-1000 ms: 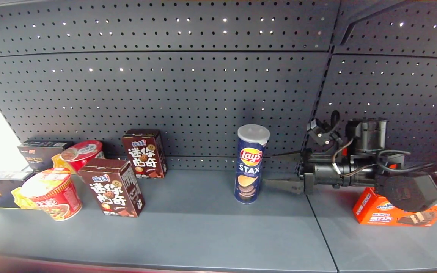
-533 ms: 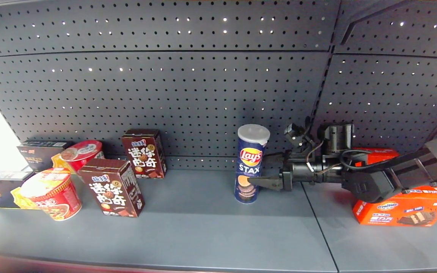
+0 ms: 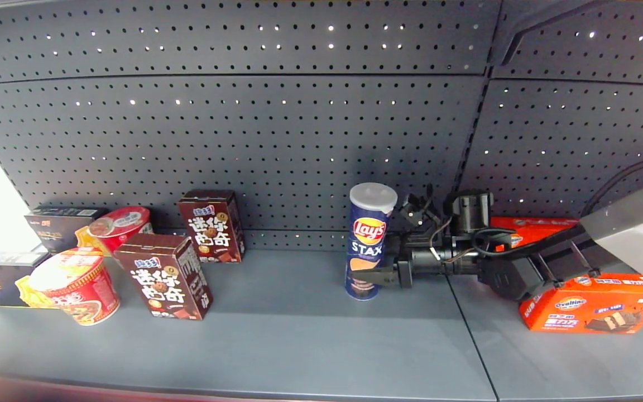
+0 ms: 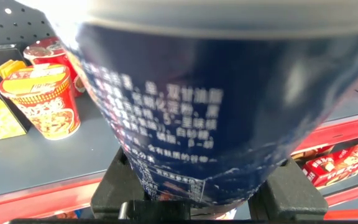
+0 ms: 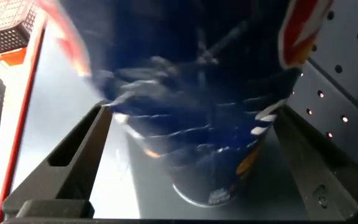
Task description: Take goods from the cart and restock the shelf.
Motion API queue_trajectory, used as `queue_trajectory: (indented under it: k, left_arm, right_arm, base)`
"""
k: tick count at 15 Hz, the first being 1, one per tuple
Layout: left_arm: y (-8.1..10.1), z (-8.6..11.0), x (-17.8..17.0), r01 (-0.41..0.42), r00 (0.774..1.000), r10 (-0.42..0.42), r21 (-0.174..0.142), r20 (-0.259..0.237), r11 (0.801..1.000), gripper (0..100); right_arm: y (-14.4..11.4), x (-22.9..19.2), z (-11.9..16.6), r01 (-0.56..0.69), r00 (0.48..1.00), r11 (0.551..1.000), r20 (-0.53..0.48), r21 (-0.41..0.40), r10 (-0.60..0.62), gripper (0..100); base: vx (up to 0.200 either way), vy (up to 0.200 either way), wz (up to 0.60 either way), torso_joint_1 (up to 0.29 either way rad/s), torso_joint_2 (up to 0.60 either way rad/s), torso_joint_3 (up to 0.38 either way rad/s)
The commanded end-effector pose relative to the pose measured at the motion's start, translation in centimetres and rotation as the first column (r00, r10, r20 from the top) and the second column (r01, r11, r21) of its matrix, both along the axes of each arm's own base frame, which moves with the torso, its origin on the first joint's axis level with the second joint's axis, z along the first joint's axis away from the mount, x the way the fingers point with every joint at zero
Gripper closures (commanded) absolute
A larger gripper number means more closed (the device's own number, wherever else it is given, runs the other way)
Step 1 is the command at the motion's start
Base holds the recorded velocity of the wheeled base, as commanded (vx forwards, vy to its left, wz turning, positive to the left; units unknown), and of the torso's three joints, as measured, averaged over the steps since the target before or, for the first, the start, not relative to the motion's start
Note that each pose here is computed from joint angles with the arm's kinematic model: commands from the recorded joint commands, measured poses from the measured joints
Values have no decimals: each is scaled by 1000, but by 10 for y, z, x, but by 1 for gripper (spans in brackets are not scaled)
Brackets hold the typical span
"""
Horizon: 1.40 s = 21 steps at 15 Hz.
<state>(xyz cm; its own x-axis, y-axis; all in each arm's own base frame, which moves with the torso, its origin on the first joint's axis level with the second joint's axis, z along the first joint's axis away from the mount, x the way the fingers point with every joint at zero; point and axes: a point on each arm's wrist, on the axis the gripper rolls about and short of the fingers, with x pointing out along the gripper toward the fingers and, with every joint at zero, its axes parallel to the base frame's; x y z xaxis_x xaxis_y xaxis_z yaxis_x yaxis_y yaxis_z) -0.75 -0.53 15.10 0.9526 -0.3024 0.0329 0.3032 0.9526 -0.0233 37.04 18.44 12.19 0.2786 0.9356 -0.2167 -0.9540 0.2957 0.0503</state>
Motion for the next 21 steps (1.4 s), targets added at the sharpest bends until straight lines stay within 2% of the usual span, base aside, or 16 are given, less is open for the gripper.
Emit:
queue_trajectory:
  k: [1, 3, 5, 6, 10, 13, 15, 18, 21]
  left_arm:
    - [0, 0, 0, 0, 1000, 0, 0, 3, 1000, 100]
    - [0, 1, -1, 0, 1000, 0, 0, 1, 1000, 100]
    - [0, 1, -3, 0, 1000, 0, 1, -29, 1000, 100]
    - [0, 1, -3, 0, 999, 0, 2, -37, 1000, 100]
    - [0, -1, -2, 4, 999, -4, 3, -46, 1000, 100]
    - [0, -3, -4, 10, 999, -10, 2, -40, 1000, 100]
    - [0, -7, -5, 12, 999, -12, 3, -40, 1000, 100]
    - [0, -10, -6, 13, 999, -13, 2, -37, 1000, 100]
    - [0, -11, -7, 15, 999, -15, 1, -34, 1000, 100]
  right_arm:
    - [3, 6, -7, -1, 1000, 1000, -7, -4, 1, 0]
    - [7, 11, -11, -2, 1000, 1000, -4, -2, 2, 0]
    - [10, 16, -15, -6, 1000, 1000, -1, 2, 6, 0]
    - [13, 16, -15, 1, 1000, 1000, 1, 2, -1, 100]
    - [5, -2, 10, 5, 1000, 1000, 29, 14, -5, 100]
    - [-3, -47, 36, 41, 998, 999, 38, 6, -41, 100]
    - [-7, -73, 54, 32, 999, 999, 41, 27, -33, 100]
    - [-3, -104, 69, 71, 994, 997, 83, 31, -73, 100]
    - [1, -135, 63, 46, 995, 999, 86, 26, -48, 100]
  base:
    - [0, 0, 0, 0, 0, 0]
    - [0, 0, 0, 0, 0, 0]
    - [0, 0, 0, 0, 0, 0]
    - [0, 0, 0, 0, 0, 0]
    - [0, 0, 0, 0, 0, 0]
    - [0, 0, 0, 0, 0, 0]
    - [0, 0, 0, 0, 0, 0]
    - [0, 0, 0, 0, 0, 0]
    - [0, 0, 0, 0, 0, 0]
